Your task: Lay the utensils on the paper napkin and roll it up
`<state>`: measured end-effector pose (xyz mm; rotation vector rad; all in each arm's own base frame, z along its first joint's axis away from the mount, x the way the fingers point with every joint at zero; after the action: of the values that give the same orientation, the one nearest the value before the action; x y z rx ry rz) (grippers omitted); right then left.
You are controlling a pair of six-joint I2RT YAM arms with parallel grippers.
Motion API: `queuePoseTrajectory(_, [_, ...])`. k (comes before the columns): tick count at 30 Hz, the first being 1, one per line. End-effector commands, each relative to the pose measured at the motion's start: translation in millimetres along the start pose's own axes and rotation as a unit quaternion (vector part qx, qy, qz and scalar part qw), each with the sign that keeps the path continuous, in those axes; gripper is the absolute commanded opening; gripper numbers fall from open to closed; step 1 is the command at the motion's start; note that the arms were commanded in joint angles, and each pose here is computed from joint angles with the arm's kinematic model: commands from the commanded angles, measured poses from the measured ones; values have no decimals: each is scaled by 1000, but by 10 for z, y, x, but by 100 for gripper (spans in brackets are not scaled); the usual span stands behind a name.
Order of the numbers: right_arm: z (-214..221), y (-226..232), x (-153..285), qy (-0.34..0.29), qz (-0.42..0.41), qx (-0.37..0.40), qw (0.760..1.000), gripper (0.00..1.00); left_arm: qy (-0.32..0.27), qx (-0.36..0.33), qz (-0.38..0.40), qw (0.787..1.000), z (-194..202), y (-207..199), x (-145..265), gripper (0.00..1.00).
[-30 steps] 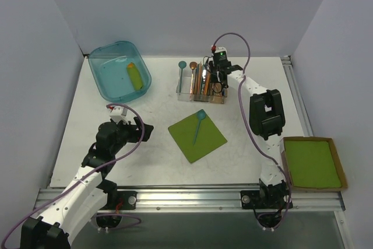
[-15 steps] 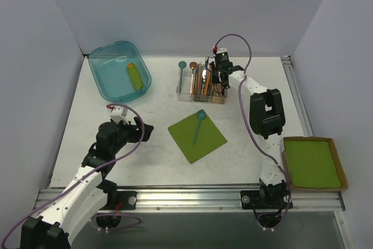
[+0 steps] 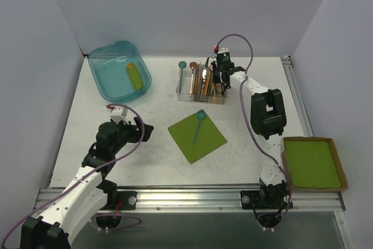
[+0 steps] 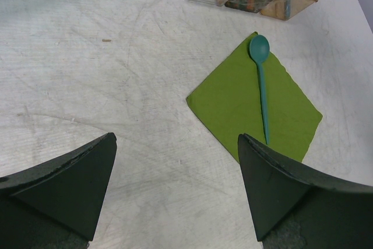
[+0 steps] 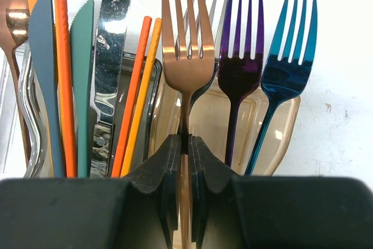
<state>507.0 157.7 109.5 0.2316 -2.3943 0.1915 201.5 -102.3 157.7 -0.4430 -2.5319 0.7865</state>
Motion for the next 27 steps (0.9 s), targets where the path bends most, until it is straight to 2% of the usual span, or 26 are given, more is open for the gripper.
queuePoseTrajectory(1, [-375,-76,334,-57,5,-11,998,0,-33,-13,26,999,-195,-151,2,94])
queuePoseTrajectory(17, [-825,-120,818,-135,5,-25,991,0,-33,-14,29,999,-195,-157,5,94])
queuePoseTrajectory(23, [-991,-34,1164,-160,-34,-40,986,0,-32,-15,30,999,-192,-156,-1,94])
queuePoseTrajectory(27, [-914,61,1340,-157,-60,-55,984,0,-29,-17,36,999,-189,-173,-1,94])
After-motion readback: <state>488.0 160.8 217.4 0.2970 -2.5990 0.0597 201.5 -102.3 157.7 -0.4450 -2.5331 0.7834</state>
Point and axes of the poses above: each gripper's point midway between its finger pads, its own x axis back along the fingers, its own y axis along the line the jaws close on, z = x × y, the point moved 7 cm from there along x, back along the fingers, and after that the axes turned 10 degrees about x, right-handed, at the moved point
